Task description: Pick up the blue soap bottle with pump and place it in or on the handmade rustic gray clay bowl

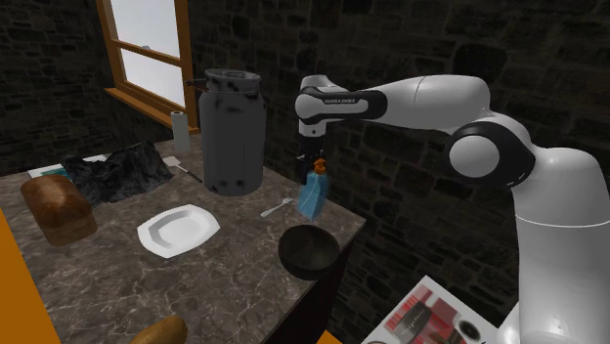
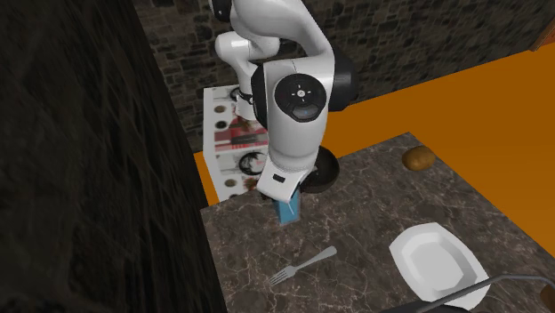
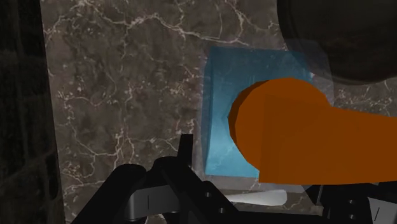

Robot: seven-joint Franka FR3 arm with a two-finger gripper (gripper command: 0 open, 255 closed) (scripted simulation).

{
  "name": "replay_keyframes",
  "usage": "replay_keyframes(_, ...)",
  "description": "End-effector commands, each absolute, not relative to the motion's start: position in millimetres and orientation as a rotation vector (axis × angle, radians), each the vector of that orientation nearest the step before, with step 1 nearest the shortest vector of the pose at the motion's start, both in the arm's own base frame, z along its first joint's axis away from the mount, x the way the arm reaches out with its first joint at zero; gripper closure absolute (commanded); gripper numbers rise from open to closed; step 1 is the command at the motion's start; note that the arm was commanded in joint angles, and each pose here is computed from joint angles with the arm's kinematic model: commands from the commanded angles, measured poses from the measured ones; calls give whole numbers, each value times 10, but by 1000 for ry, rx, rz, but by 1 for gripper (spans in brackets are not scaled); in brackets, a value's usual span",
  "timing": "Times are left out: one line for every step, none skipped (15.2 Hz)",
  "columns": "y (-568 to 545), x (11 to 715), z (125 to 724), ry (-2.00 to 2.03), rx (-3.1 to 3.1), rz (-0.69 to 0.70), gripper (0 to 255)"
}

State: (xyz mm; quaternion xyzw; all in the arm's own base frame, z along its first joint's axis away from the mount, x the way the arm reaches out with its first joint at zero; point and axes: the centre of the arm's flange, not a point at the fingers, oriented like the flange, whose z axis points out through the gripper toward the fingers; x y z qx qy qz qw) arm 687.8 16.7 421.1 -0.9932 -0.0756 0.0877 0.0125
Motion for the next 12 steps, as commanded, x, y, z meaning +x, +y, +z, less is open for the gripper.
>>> replay_keyframes(162,6879,4315,-236,-3096,274,255)
replay_keyframes(162,6879,4368,-236,-3096,274,255)
replay_keyframes(162,6879,4421,-236,-3096,274,255)
replay_keyframes(162,6879,4474,-236,-3096,274,255)
replay_keyframes(162,6879,4527,-236,-3096,274,255)
replay_keyframes(162,6879,4579,-236,-3096,274,255)
replay_keyframes(162,6879,4632,-236,-3096,274,255)
replay_keyframes(162,6879,4685,-236,-3096,274,255)
replay_keyframes(162,6879,4738,-236,-3096,274,255)
replay_keyframes(162,6879,4791,-236,-3096,274,255)
replay_keyframes(162,6879,4844,-236,-3096,274,255)
replay_keyframes(162,6879,4896,-236,-3096,274,255)
